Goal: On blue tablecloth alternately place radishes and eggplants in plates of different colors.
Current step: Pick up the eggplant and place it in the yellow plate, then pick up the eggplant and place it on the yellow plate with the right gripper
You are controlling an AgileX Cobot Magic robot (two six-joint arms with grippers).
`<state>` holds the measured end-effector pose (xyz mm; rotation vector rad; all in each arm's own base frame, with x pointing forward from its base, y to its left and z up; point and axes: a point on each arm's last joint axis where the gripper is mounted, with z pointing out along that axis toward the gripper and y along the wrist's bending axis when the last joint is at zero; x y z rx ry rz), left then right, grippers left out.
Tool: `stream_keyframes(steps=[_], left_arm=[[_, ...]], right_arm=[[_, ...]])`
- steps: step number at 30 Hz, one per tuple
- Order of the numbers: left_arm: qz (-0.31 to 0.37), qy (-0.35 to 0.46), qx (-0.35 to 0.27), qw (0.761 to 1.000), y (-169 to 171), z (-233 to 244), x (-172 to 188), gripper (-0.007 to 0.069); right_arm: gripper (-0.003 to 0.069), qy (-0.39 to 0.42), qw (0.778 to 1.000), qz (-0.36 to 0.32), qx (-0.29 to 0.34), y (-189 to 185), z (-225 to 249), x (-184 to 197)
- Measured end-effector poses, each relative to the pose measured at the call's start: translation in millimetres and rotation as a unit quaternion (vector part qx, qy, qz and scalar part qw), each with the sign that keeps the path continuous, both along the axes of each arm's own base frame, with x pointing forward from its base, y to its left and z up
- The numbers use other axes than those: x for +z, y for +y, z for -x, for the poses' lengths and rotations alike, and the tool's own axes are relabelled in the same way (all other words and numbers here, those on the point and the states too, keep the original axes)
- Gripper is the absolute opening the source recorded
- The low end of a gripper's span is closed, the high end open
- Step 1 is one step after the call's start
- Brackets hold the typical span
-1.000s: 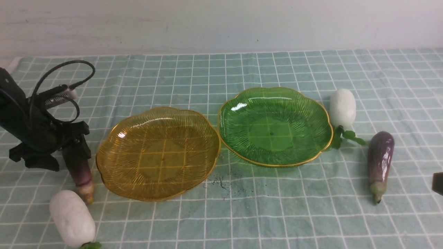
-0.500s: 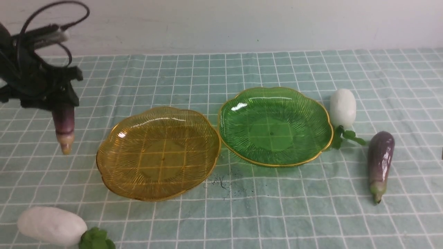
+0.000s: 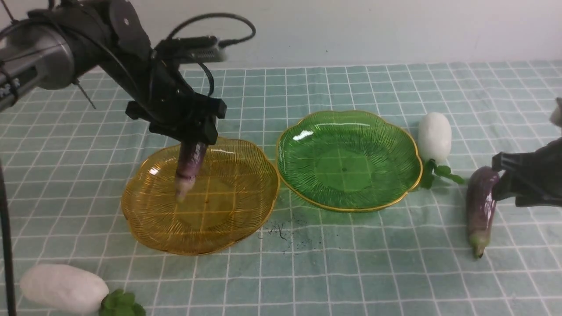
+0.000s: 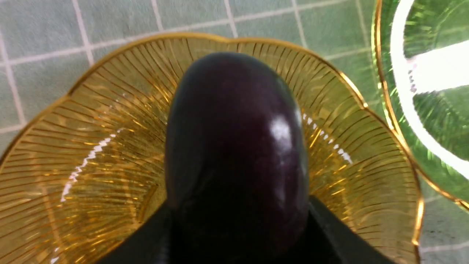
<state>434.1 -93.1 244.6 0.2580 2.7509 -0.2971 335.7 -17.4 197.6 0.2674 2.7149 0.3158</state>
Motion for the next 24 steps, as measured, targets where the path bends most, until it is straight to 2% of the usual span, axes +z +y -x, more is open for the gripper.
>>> stream_keyframes(steps=[2,3,5,8,10,12,13,14,15,16,17,18,19,20,21,22,23,24], left_arm=[[-0.008,0.016,0.011,1.000,0.7,-3.2,-12.8,0.0344],[-0.009,0.019,0.014,1.000,0.7,-3.8,-15.1,0.0349],[-0.025,0.034,0.033,0.999,3.5,-6.9,-28.3,0.0415],[-0.039,0.040,0.043,0.998,6.1,-8.4,-34.7,0.0491],[-0.047,0.042,0.046,0.997,7.5,-8.8,-36.4,0.0524],[-0.057,0.042,0.047,0.996,9.3,-8.7,-36.4,0.0552],[-0.066,0.044,0.046,0.996,10.7,-8.6,-35.0,0.0559],[-0.074,0.046,0.044,0.995,11.9,-8.4,-33.3,0.0556],[-0.074,0.048,0.045,0.995,11.9,-8.3,-32.9,0.0550],[-0.085,0.052,0.042,0.994,13.8,-7.9,-29.7,0.0531],[-0.107,0.062,0.038,0.992,16.9,-7.1,-19.9,0.0426],[-0.109,0.063,0.038,0.991,17.7,-7.1,-18.9,0.0426],[-0.125,0.063,0.039,0.989,22.4,-4.8,-5.2,0.0249],[-0.127,0.063,0.039,0.989,22.8,-4.5,-3.9,0.0230],[-0.136,0.053,0.043,0.988,28.7,-1.5,8.6,0.0112],[-0.137,0.049,0.045,0.988,30.4,-0.5,12.9,0.0089],[-0.140,0.038,0.053,0.988,36.1,3.2,25.0,0.0037],[-0.137,0.028,0.063,0.988,42.3,7.9,38.3,0.0018]], right_arm=[[0.0461,0.009,1.000,0.002,0.005,3.7,-5.6,-12.6],[0.0469,0.009,1.000,0.002,0.005,3.9,-6.2,-13.9],[0.0561,0.019,1.000,0.006,0.006,4.8,-12.0,-31.4],[0.0584,0.027,1.000,0.008,0.009,6.0,-15.5,-41.8],[0.0570,0.029,0.999,0.009,0.011,6.6,-16.6,-44.4],[0.0502,0.028,0.999,0.010,0.012,6.5,-17.3,-44.1],[0.0384,0.030,0.999,0.011,0.017,6.5,-18.2,-41.7],[0.0317,0.031,0.999,0.011,0.021,6.3,-19.2,-38.6],[0.0305,0.033,0.999,0.010,0.021,6.5,-18.6,-38.2],[0.0291,0.034,0.999,0.009,0.026,6.9,-19.7,-33.2],[0.0312,0.035,0.999,0.003,0.032,8.2,-19.6,-18.7],[0.0314,0.036,0.999,0.002,0.032,8.4,-19.9,-17.8],[0.0315,0.020,0.999,-0.004,0.030,9.5,-21.1,2.2],[0.0315,0.019,0.999,-0.006,0.029,9.8,-20.4,4.0],[0.0315,-0.013,0.999,-0.019,0.029,15.4,-20.5,30.5],[0.0315,-0.022,0.999,-0.022,0.031,18.8,-20.4,36.5],[0.0315,-0.057,0.997,-0.040,0.043,34.4,-19.7,58.3],[0.0315,-0.080,0.993,-0.057,0.059,49.2,-19.9,70.8]])
